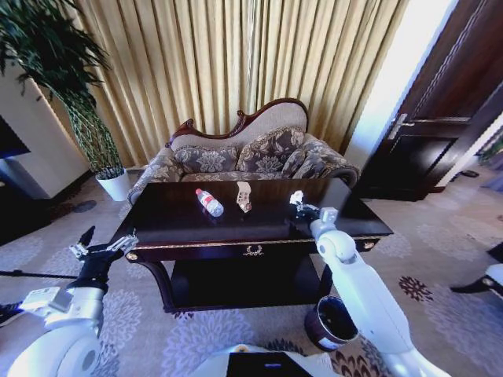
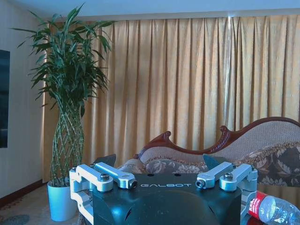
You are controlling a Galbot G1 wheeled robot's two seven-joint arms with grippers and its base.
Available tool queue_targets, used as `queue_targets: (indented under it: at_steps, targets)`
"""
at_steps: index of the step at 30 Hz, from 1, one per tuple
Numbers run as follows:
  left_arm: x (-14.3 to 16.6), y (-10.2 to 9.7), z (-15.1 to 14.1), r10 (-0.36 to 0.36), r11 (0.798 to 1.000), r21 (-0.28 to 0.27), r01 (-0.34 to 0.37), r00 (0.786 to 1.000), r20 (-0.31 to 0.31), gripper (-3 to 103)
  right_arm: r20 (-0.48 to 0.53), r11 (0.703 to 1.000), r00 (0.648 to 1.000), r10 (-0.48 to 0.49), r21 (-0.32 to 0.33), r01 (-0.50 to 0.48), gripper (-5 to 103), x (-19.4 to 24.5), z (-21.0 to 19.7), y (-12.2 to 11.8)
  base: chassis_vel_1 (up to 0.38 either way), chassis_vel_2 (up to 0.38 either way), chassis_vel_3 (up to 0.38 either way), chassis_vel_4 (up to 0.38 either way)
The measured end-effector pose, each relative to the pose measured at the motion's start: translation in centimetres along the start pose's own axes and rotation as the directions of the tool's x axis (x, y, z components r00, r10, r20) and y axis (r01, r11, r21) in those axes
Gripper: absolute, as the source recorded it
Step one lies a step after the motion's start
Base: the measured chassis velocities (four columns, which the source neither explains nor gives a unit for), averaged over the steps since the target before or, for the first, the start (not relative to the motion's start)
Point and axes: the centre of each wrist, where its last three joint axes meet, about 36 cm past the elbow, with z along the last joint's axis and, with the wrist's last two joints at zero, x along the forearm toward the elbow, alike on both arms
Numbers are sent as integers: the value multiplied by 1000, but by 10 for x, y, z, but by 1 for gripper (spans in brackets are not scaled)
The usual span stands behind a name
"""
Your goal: Move to the front of the table and place the trash on the table into the trash bin.
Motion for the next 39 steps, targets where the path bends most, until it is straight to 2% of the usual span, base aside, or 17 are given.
queue_targets:
  at_steps: [6,11,16,20,25,39]
  targets:
    - [1,0,0,-4,1000,5,4,1000,5,100,58,1000,998,-27,-12,28,0,60,-10,1,0,0,0,0]
    - [1,0,1,-8,1000,11,8,1000,6,100,77,1000,997,-28,-12,29,0,81,-14,6,0,0,0,0]
    - [0,0,1,-1,1000,9,1,1000,7,100,92,1000,996,-1,1,1,0,114,-11,6,0,0,0,0]
    - [-1,-2,0,12,1000,10,-12,1000,6,100,79,1000,997,25,11,-26,0,143,-4,-3,0,0,0,0]
    - [-1,-2,0,17,1000,12,-17,1000,0,100,64,999,997,32,12,-33,0,166,-8,-6,0,0,0,0]
    - [-2,-2,-1,31,999,7,-31,1000,-4,100,58,1000,998,17,-16,-16,0,179,-6,6,17,-20,-15,17]
